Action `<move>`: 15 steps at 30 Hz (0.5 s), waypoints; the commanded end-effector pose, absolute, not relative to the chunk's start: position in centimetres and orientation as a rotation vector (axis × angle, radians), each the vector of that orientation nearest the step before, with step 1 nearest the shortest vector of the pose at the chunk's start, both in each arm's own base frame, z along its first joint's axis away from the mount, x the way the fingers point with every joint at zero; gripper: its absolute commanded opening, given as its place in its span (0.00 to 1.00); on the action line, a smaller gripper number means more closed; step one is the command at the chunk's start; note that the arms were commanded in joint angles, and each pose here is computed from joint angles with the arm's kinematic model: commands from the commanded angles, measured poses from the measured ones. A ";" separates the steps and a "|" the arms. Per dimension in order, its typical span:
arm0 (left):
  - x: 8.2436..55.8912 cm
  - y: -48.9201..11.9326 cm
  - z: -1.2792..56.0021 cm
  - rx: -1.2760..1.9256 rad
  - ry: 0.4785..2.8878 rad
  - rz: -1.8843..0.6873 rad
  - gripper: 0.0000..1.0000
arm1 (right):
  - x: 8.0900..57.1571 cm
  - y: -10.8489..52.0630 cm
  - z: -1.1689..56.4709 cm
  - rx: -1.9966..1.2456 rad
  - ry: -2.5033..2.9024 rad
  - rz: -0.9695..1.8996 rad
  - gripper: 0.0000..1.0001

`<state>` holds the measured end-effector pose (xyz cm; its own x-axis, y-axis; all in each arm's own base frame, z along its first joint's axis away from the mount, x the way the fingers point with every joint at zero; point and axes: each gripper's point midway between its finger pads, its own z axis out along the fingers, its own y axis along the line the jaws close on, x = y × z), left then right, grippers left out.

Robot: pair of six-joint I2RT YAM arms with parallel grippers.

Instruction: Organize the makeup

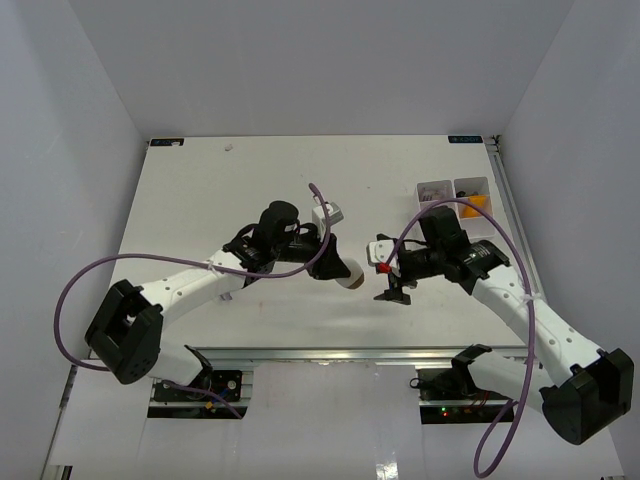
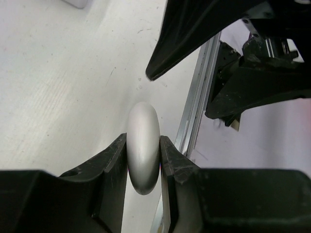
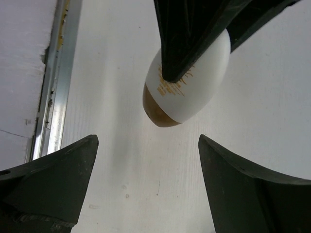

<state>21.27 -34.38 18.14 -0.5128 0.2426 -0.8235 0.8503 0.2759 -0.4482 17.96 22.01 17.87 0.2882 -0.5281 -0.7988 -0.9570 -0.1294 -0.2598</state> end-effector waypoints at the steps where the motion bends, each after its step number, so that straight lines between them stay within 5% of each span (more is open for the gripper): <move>1: 19.4 -33.5 21.1 1.200 1.658 -1.193 0.00 | 16.1 24.1 19.0 -1.801 1.200 0.909 0.90; 8: 18.2 -33.3 22.1 1.284 1.534 -1.188 0.00 | 18.2 26.0 20.8 -1.737 1.281 0.987 0.99; 15: 18.2 -33.5 21.2 1.318 1.528 -1.173 0.00 | 19.6 27.1 21.4 -1.677 1.373 1.049 0.75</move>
<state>18.90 -33.34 20.27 -0.2279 0.2782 -0.9331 0.9733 0.0928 -0.2100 19.25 25.85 19.54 0.1543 -0.4392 -0.8850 -0.9801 -0.1815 -0.0808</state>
